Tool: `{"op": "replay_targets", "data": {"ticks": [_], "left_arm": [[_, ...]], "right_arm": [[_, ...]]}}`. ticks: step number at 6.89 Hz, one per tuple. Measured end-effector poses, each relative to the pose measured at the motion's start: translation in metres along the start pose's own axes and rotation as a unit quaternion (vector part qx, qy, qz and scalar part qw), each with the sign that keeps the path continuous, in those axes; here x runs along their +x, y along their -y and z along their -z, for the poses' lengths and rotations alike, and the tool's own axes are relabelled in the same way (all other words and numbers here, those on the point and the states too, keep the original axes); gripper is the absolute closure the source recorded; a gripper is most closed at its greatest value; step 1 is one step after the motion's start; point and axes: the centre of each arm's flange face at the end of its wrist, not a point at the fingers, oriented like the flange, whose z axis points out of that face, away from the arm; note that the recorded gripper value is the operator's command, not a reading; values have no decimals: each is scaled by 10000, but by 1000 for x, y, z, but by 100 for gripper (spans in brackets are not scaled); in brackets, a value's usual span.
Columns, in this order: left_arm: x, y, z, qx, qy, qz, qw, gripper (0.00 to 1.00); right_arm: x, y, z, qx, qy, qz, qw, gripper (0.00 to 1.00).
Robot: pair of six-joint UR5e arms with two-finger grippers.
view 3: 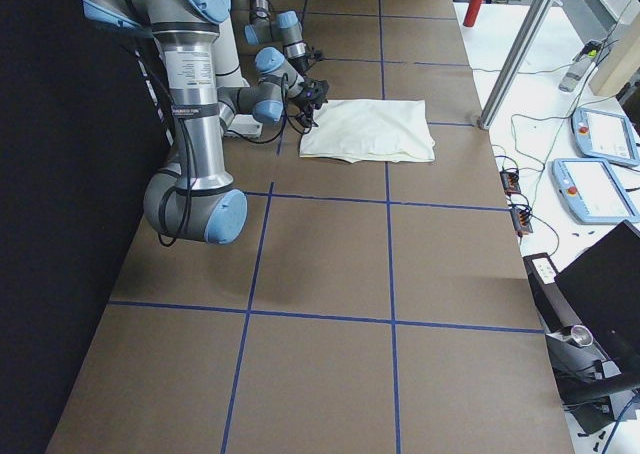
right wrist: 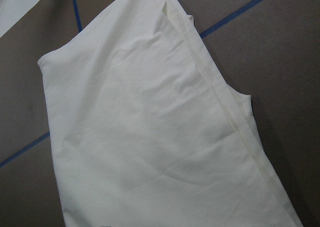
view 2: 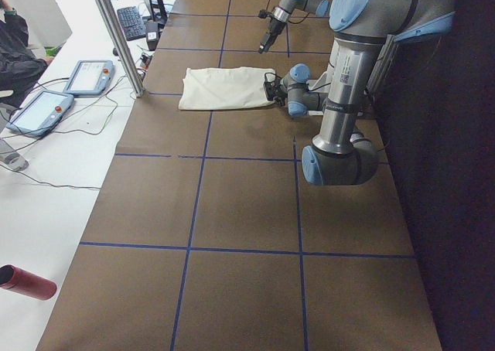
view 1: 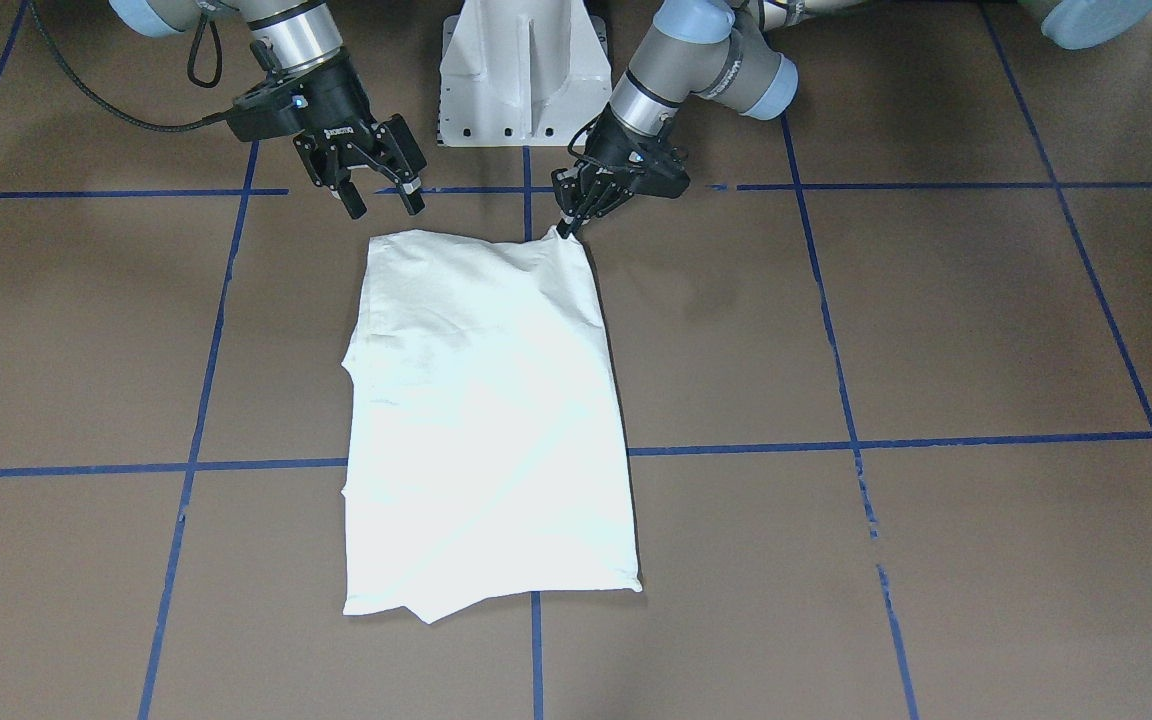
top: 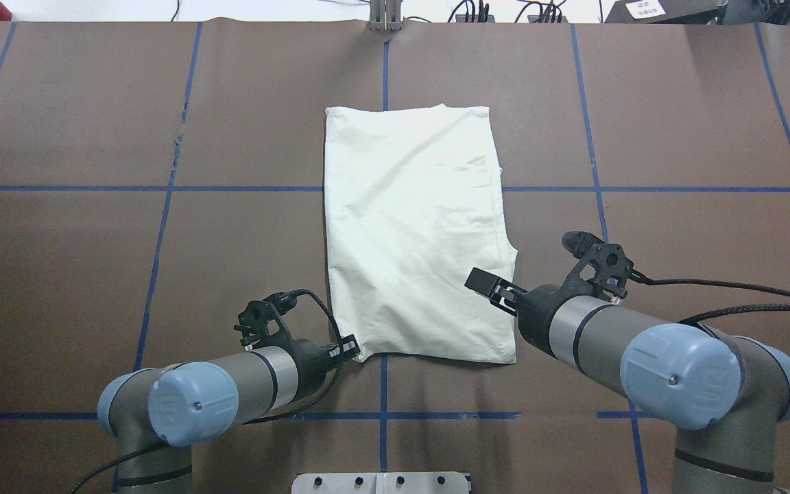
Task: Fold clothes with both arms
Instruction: 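Hold both grippers at the near corners of the folded shirt, then move the right gripper toward the left gripper along the shirt's near edge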
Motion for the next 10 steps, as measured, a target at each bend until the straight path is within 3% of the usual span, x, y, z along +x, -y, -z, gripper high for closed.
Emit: {"op": "replay_targets", "data": {"ticks": [1, 3, 4, 7, 10], "left_arm": [[2, 0, 1, -2, -25, -24, 10000, 100], [4, 1, 2, 8, -44, -37, 10000, 100], [5, 1, 3, 10, -48, -38, 10000, 100], [6, 2, 4, 14, -64, -36, 10000, 100], [7, 2, 6, 11, -86, -32, 10000, 100]], "right_arm": [[1, -5, -5, 40, -246, -476, 9986, 26], [0, -27, -19, 163, -786, -1279, 9885, 21], [-6, -38, -31, 207, -930, -1480, 9844, 20], [-5, -70, -61, 267, -1154, -1727, 9778, 20], [9, -80, -83, 416, -1312, -1742, 9750, 20]]}}
